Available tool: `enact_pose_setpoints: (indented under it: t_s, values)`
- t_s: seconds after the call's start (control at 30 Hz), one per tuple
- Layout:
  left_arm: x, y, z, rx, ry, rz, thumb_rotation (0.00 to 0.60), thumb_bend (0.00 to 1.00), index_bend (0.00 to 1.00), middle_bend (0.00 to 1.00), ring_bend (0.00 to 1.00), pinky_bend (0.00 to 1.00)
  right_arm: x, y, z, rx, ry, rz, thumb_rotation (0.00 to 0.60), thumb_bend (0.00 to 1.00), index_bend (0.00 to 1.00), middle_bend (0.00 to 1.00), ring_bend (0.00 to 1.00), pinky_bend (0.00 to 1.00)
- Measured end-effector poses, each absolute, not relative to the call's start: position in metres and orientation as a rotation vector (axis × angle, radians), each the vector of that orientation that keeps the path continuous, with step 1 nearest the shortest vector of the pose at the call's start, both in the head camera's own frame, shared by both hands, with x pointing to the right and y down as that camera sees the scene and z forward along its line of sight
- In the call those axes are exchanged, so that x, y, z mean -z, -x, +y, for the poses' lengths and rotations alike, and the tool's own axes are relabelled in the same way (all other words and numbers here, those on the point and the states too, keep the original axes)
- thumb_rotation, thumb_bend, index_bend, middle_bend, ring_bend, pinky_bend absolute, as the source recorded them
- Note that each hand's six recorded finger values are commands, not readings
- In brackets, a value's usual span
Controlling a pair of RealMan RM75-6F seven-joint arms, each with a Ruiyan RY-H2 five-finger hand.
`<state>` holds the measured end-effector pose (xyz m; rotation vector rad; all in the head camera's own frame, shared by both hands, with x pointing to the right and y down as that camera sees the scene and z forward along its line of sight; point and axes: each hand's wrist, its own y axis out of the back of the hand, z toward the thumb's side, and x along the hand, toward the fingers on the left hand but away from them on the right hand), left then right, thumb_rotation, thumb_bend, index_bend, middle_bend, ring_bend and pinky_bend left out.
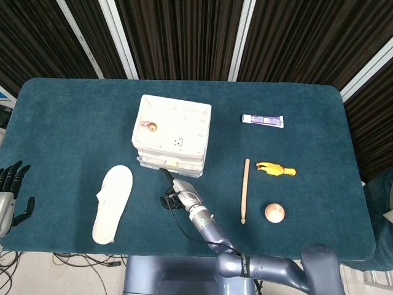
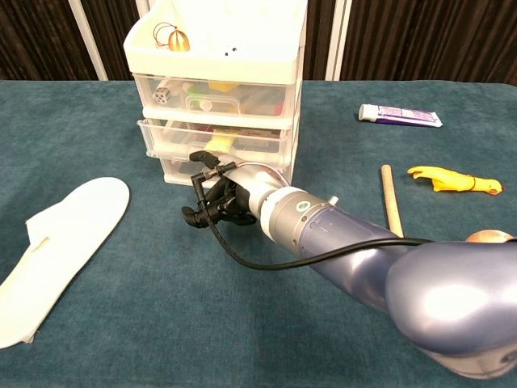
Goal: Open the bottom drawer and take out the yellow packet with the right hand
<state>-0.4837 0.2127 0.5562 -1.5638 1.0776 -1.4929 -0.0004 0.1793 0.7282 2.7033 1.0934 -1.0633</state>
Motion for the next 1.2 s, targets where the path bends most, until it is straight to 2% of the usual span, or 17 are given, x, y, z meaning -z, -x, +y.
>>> enact_pose_setpoints:
  t_s: [0.53, 0.93, 1.2]
  values:
    - [-0.557, 0.483, 0.213, 1.499, 1.568, 1.073, 0.6, 0.46, 0.05, 0.0, 0.0, 0.0, -0.732, -0.01, 0.187, 1.106, -2.687, 1.089, 0.6, 0.52, 0.0, 0.84, 0.94, 1.0]
    - [-0.557, 0.483, 0.213, 1.497, 1.572, 1.075, 0.6, 0.46, 0.05, 0.0, 0.0, 0.0, -0.7, -0.007, 0.198, 1.1, -2.79, 1.054, 0.6, 0.52, 0.0, 0.84, 0.94, 1.0]
    - [-0.557, 0.483, 0.213, 1.498, 1.581, 1.076, 0.6, 0.46, 0.05, 0.0, 0.0, 0.0, -0.683, -0.006, 0.179, 1.201, -2.819, 1.129, 0.6, 0.52, 0.0, 0.84, 0.94, 1.0]
